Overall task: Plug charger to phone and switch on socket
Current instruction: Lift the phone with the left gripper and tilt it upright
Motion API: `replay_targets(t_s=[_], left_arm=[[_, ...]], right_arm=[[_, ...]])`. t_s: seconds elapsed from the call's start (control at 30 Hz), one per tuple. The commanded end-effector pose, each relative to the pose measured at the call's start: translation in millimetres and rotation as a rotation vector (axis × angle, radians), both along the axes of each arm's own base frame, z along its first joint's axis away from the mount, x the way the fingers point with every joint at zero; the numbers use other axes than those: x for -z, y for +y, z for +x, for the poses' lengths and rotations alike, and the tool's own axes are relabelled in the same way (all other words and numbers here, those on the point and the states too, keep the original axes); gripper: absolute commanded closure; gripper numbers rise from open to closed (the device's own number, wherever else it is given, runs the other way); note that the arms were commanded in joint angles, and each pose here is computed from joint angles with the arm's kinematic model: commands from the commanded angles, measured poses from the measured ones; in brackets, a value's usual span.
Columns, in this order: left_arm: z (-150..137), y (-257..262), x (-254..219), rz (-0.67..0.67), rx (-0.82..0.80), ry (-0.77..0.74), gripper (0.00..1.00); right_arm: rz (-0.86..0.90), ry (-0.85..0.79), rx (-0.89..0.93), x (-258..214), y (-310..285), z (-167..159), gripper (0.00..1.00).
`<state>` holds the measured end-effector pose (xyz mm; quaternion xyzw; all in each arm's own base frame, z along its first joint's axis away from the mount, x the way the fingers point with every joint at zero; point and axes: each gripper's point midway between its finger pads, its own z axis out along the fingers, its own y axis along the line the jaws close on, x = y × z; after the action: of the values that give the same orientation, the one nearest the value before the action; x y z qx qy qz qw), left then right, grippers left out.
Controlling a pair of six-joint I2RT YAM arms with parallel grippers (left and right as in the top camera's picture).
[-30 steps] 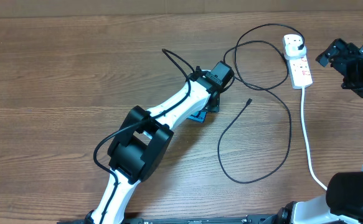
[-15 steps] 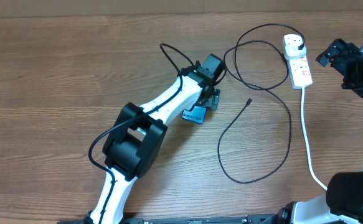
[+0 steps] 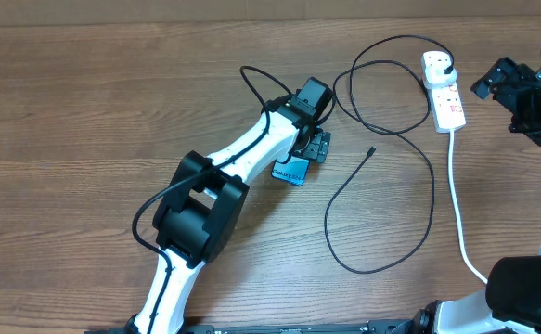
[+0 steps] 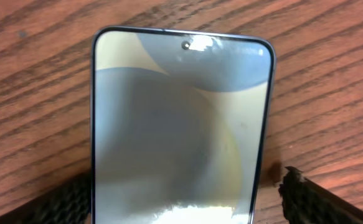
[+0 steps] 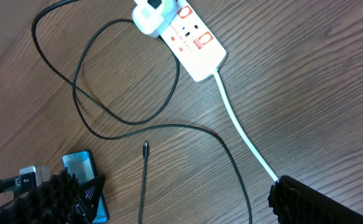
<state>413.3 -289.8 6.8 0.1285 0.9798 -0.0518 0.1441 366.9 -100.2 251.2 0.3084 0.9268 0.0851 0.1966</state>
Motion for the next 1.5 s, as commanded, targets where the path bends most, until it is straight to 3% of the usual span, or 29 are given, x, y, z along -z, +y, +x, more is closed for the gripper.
replay_targets(t_s=[0.0,0.37,0.57,0.7,1.13,1.33,1.47], left_arm=[[-9,0,15,0.017,0.023,0.038,0.12],[-34,20,22,0.105,0.071,0.143,0.15],[-41,25,23,0.128,0.099,0.168,0.28],[-47,29,23,0.145,0.099,0.193,0.19],[-90,62,21,0.267,0.105,0.378,0.16],[-75,51,23,0.237,0.183,0.311,0.02],[-61,39,24,0.186,0.192,0.253,0.0]], right_arm=[[-0.014,-0.024,0.005,-7,-2,4,0.0],[-0.014,-0.024,0.005,-7,-2,4,0.0],[-0.014,-0.024,0.005,-7,-2,4,0.0],[-0.014,-0.024,0.005,-7,-2,4,0.0],[-0.014,-0.024,0.005,-7,-2,4,0.0],[-0.014,-0.024,0.005,-7,-2,4,0.0],[-0.014,-0.024,0.005,-7,-2,4,0.0]])
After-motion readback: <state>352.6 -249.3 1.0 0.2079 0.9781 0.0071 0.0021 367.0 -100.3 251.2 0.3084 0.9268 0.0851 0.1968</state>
